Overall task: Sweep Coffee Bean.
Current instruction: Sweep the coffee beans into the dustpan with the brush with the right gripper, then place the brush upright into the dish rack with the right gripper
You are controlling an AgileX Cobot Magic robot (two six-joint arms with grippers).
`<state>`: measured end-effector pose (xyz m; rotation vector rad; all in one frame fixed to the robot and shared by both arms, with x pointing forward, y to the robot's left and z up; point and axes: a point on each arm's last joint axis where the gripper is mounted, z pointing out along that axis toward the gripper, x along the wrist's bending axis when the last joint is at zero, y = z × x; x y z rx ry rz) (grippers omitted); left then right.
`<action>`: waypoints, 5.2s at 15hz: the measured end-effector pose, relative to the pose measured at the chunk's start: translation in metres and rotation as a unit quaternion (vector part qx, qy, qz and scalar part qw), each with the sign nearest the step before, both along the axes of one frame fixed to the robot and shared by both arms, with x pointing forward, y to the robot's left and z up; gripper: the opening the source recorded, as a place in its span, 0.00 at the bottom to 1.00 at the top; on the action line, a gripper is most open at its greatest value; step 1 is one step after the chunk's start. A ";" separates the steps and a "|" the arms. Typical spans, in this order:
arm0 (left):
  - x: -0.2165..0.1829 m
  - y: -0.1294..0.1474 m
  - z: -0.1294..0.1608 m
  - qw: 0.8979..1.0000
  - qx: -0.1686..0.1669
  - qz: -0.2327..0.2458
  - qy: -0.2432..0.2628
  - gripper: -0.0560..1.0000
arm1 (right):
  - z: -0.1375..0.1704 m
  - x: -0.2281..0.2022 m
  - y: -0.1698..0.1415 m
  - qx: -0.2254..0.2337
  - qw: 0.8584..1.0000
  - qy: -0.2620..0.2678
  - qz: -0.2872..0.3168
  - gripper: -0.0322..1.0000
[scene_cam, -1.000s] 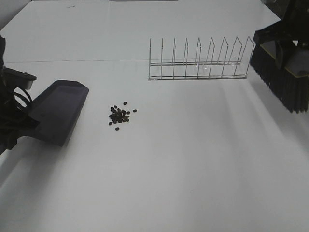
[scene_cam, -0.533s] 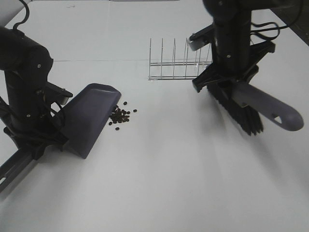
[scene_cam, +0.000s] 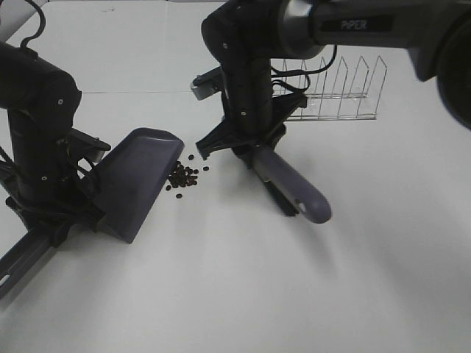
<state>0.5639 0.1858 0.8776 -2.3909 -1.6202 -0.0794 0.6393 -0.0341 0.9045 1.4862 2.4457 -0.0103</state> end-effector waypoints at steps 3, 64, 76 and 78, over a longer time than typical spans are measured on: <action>0.000 0.000 0.000 1.000 -0.002 0.003 0.002 0.34 | -0.024 0.003 0.030 0.110 0.992 0.056 -0.024 0.30; 0.012 0.026 0.011 0.971 -0.180 0.155 0.012 0.35 | 0.020 0.098 -0.267 0.087 0.968 0.014 -0.235 0.30; 0.012 0.025 0.012 0.970 -0.185 0.160 0.013 0.35 | 0.021 0.120 -0.268 0.118 0.961 -0.064 -0.241 0.30; 0.012 0.025 0.012 0.970 -0.185 0.160 0.013 0.35 | 0.021 0.119 -0.268 0.116 0.961 -0.058 -0.242 0.31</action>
